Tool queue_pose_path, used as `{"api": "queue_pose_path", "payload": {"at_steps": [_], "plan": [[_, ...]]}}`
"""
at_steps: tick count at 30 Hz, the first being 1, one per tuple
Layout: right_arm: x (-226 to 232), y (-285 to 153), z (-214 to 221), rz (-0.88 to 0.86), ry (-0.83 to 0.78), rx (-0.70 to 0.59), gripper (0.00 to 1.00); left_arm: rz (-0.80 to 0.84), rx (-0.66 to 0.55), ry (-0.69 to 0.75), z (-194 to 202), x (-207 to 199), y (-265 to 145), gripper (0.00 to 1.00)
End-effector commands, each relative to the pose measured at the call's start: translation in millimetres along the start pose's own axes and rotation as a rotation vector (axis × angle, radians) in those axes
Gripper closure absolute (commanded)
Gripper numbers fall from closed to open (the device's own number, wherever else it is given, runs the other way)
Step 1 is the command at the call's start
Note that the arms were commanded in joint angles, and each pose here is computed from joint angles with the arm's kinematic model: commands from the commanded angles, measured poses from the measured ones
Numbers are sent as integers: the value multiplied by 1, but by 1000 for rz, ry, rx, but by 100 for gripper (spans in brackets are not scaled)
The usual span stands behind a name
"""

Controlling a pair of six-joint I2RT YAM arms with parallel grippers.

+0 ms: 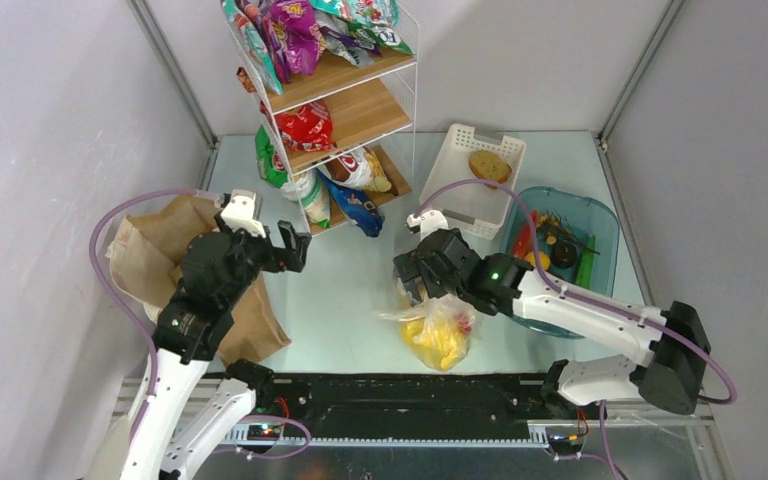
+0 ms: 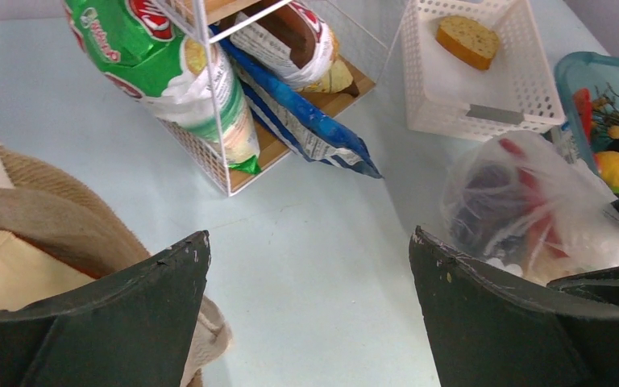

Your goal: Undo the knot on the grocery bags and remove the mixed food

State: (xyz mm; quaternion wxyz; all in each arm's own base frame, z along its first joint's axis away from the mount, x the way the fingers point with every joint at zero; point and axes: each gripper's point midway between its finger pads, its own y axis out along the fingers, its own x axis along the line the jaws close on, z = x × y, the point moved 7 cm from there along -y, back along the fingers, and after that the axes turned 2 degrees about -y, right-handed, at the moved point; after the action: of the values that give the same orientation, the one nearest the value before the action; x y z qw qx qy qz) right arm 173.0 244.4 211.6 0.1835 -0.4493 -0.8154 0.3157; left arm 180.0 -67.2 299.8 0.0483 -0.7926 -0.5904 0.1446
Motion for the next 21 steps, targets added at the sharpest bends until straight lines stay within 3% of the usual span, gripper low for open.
{"api": "queue_pose_path", "payload": {"at_steps": [1,7,13,21], "plan": [[10,-44,-34,-65,6,-196,1,100,-23,1,-4,-13,2,3],[0,-95,-40,-78,76,-315,1,201,4,33,2,-29,5,3],[-20,-115,-2,-1,145,-249,1,316,93,78,15,-61,19,3],[-44,-114,57,44,248,-164,1,523,292,43,17,-145,48,5]]}}
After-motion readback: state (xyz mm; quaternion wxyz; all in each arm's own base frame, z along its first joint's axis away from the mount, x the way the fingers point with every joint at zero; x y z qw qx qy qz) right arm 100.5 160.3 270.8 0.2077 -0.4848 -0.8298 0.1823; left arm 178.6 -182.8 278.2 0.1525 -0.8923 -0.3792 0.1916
